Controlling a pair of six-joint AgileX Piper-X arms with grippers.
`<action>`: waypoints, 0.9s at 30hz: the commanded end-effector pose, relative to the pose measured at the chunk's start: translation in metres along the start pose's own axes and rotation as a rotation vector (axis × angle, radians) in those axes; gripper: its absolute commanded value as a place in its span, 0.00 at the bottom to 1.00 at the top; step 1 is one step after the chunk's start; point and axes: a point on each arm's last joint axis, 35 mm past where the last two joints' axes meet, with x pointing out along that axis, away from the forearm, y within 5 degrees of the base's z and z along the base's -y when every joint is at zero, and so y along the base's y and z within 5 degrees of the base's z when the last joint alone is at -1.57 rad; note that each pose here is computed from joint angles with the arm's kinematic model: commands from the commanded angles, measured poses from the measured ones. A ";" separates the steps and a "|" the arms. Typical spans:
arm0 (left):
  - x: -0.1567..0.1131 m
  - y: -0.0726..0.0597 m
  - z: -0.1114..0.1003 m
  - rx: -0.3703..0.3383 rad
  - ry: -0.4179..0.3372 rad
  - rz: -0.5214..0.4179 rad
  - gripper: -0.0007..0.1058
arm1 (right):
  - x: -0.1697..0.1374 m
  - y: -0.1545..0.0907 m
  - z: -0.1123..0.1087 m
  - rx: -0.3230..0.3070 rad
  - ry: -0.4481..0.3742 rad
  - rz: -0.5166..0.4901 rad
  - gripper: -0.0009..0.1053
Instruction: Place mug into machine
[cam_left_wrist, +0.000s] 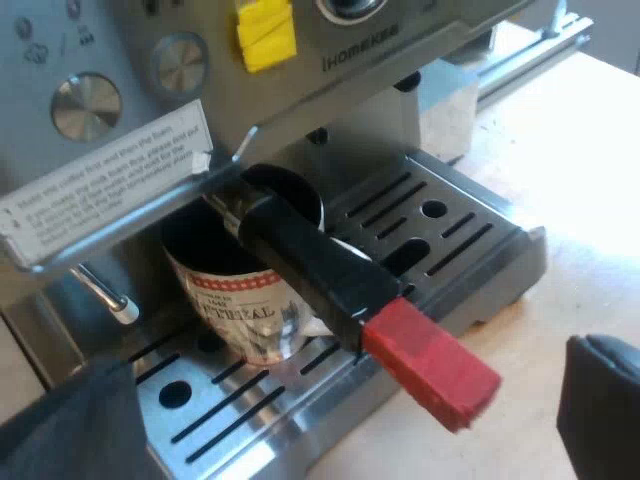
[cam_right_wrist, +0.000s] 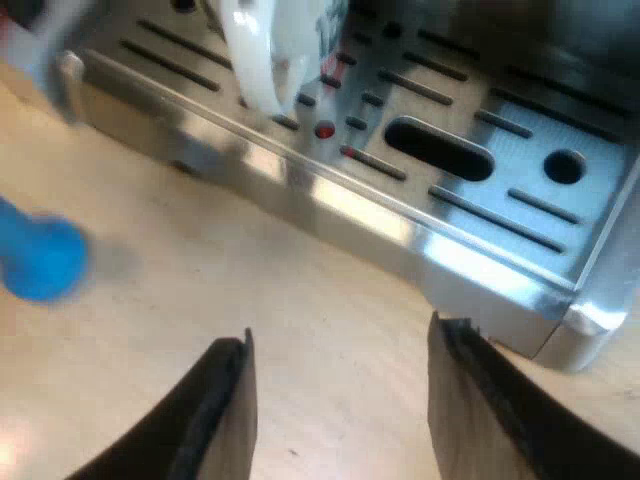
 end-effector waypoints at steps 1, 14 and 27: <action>-0.012 -0.004 0.010 -0.015 0.024 -0.003 0.80 | -0.025 -0.006 0.002 0.037 -0.050 -0.046 0.41; -0.042 0.021 0.041 -0.139 -0.083 0.209 0.80 | -0.077 -0.063 0.003 0.170 -0.053 -0.260 0.41; -0.047 0.034 0.034 -0.201 -0.048 0.292 0.65 | -0.109 -0.111 -0.023 0.310 -0.012 -0.527 0.41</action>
